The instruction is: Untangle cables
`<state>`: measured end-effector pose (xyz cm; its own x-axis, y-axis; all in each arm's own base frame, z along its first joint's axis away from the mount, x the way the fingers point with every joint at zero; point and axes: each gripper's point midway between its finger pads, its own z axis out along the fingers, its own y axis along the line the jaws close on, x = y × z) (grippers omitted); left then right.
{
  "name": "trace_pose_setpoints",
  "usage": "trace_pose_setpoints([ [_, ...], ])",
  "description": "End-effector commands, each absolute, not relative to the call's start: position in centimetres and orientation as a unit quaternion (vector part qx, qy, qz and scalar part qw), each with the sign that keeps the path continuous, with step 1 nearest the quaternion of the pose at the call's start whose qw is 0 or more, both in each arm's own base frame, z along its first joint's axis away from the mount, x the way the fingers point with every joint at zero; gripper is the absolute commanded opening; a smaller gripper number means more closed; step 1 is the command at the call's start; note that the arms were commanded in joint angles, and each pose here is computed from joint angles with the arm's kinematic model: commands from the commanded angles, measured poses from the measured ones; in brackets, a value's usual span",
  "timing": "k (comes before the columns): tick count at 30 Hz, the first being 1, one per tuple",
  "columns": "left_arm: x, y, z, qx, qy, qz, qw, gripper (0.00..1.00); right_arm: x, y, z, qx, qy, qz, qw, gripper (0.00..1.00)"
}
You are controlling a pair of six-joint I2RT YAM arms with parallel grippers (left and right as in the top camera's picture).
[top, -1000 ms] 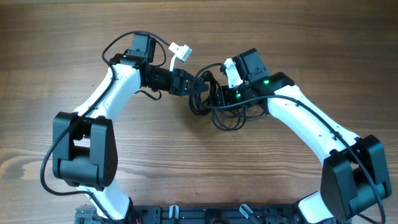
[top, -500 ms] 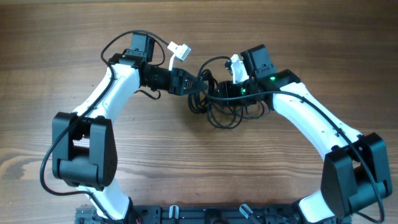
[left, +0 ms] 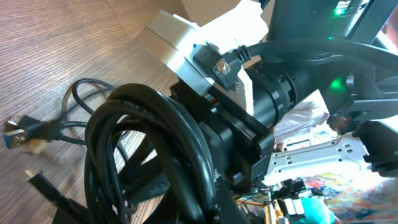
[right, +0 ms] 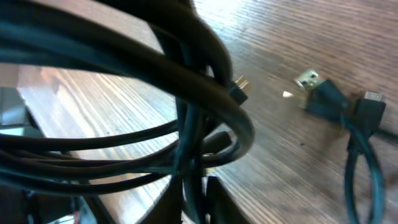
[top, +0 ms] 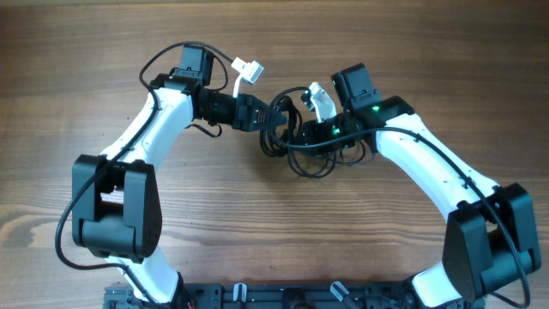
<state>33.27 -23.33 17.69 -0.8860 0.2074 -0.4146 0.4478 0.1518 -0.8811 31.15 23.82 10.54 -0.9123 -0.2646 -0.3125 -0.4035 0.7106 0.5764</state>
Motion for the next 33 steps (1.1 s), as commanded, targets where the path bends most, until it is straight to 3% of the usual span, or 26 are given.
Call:
trace_pose_setpoints([
  [1, 33.4, -23.3, 19.0, 0.235, 0.738, -0.621, 0.118, 0.04, 31.9, 22.5, 8.9, -0.157, 0.94, 0.285, 0.105, 0.04],
  [6, 33.9, -22.8, 18.4, 0.231, 0.752, -0.605, 0.123, 0.05, 32.7, 21.2, 8.2, -0.124, 0.955, 0.245, 0.112, 0.04],
  [9, 34.6, -21.9, 17.7, 0.222, 0.769, -0.585, 0.131, 0.16, 33.5, 18.8, 7.2, -0.076, 0.974, 0.176, 0.12, 0.04],
  [13, 35.7, -20.2, 17.1, 0.205, 0.784, -0.568, 0.144, 0.21, 33.7, 16.5, 6.5, -0.05, 0.984, 0.115, 0.123, 0.04],
  [16, 36.0, -19.7, 17.1, 0.198, 0.786, -0.566, 0.149, 0.22, 33.6, 16.5, 6.5, -0.05, 0.985, 0.114, 0.122, 0.04],
  [19, 36.2, -19.5, 16.7, 0.198, 0.794, -0.555, 0.15, 0.11, 33.6, 17.0, 6.7, -0.053, 0.983, 0.129, 0.121, 0.04],
  [21, 36.4, -19.4, 16.1, 0.198, 0.803, -0.541, 0.15, 0.09, 33.5, 18.0, 7.0, -0.059, 0.979, 0.157, 0.118, 0.04],
  [24, 36.6, -19.1, 15.2, 0.198, 0.819, -0.516, 0.151, 0.23, 33.6, 18.8, 7.3, -0.076, 0.973, 0.178, 0.122, 0.04],
  [33, 37.8, -19.4, 13.6, 0.154, 0.859, -0.468, 0.136, 0.29, 32.7, 21.5, 8.4, -0.144, 0.949, 0.254, 0.118, 0.04],
])
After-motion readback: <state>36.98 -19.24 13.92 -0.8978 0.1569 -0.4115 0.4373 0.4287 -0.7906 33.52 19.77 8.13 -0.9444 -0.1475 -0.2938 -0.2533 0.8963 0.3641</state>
